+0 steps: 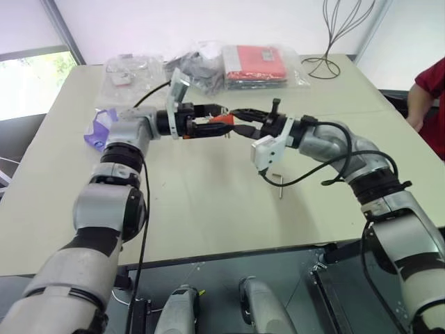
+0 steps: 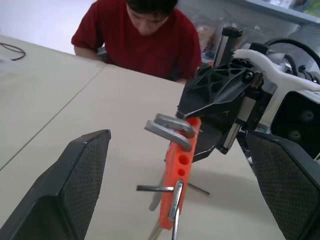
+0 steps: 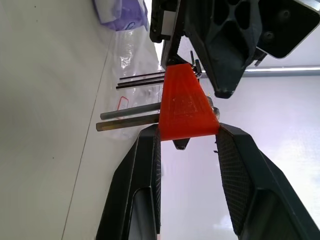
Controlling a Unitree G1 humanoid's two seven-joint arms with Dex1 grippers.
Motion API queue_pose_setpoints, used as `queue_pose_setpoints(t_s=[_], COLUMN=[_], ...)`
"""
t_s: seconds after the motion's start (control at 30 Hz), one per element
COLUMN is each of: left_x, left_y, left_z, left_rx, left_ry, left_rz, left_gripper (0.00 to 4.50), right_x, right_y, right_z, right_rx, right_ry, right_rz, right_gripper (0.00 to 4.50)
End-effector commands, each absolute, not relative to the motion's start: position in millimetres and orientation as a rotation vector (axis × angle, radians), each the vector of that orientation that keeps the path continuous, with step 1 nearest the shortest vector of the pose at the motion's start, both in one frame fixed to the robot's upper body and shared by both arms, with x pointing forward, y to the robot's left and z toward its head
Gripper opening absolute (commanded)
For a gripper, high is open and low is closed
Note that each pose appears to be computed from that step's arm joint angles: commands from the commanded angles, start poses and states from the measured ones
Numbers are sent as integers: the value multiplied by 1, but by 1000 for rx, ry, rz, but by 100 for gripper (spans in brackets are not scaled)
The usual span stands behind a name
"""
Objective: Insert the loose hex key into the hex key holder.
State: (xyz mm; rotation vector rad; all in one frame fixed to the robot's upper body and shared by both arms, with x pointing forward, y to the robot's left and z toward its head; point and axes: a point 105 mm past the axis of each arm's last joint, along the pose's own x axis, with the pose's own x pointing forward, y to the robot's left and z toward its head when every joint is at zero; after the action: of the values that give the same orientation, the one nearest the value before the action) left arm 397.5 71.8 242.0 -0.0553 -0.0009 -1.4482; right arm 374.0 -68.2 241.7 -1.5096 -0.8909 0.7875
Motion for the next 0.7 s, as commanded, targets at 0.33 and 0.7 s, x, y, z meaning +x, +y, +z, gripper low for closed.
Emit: queue_pose_setpoints(t_s=[0.33,0.7], left_x=[396,397], left_y=[69,66], left_z=[244,242], left_rx=[1,14], left_ry=[-32,-37], left_rz=[-1461,-1450], left_gripper=[101,4], right_x=[367,365], right_y=[-67,-66], right_z=[268,268], right_rx=[-1444,-1440], right_ry=[-955,-949], right_rz=[710,717], right_gripper=[102,102])
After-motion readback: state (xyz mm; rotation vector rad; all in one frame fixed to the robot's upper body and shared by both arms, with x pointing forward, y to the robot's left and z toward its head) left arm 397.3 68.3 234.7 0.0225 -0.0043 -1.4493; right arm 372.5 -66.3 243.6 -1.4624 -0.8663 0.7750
